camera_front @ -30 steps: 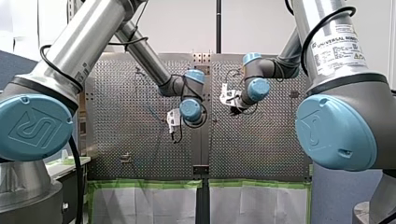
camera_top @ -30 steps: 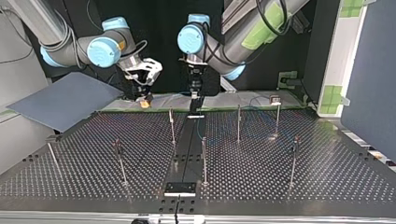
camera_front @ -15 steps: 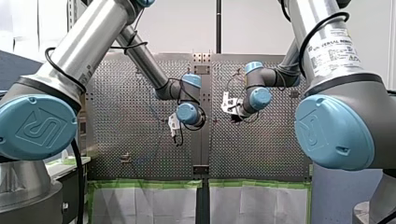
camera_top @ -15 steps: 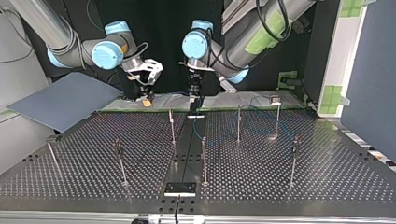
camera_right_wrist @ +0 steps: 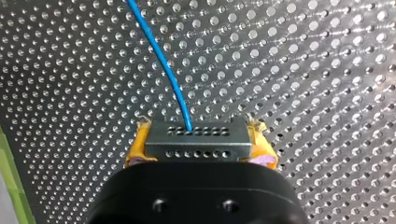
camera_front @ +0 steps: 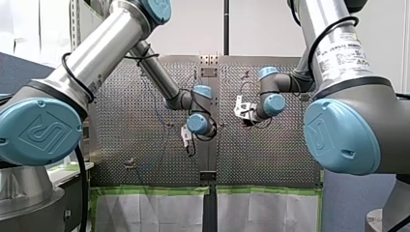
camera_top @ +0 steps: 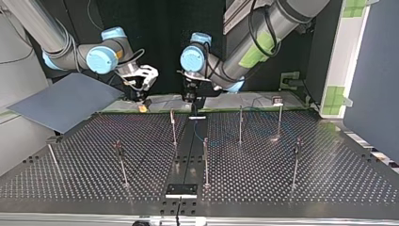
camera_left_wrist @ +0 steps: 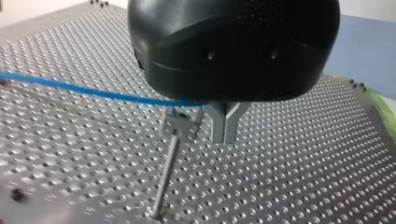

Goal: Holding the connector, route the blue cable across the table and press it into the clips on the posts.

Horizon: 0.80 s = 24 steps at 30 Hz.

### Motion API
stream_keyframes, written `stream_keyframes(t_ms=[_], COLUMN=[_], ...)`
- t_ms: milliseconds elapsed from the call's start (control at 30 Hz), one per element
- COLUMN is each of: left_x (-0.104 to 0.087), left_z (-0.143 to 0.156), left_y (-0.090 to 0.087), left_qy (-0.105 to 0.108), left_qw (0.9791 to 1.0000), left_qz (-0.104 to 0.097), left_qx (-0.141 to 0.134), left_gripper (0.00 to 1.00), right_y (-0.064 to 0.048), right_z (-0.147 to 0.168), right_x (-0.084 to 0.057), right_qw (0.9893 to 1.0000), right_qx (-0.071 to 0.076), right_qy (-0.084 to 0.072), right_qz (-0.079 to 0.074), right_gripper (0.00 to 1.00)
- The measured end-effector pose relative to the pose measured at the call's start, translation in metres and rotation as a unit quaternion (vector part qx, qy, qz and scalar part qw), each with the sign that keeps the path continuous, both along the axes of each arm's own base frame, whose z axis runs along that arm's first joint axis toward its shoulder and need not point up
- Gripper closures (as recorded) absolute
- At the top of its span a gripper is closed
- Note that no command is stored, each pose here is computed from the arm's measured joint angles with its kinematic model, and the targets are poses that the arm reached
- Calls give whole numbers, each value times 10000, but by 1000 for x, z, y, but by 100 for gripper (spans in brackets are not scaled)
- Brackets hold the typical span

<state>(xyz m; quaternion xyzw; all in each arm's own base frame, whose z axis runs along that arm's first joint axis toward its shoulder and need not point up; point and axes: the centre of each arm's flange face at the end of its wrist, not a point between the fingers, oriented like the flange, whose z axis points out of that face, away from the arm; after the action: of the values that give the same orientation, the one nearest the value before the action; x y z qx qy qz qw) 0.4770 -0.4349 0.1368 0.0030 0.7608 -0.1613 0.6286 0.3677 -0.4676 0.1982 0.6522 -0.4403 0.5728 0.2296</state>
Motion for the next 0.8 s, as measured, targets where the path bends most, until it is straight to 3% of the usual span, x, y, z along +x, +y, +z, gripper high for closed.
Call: stream_keyframes(t_ms=[233, 467, 800], left_x=[20, 39, 50], left_z=[-14, -3, 3], left_y=[-9, -13, -8], left_qy=[-39, -186, -240], left_qw=[10000, 9997, 9994], left_qz=[52, 122, 173], left_qx=[-12, -118, -159], left_gripper=[100, 100, 100], right_y=[-9, -21, -36], right_z=[-8, -16, -19], right_x=[-5, -14, -21], right_qw=[10000, 9999, 9998], right_qx=[33, 17, -44], right_qy=[17, 12, -37], right_qz=[-31, -123, -189], right_gripper=[100, 100, 100])
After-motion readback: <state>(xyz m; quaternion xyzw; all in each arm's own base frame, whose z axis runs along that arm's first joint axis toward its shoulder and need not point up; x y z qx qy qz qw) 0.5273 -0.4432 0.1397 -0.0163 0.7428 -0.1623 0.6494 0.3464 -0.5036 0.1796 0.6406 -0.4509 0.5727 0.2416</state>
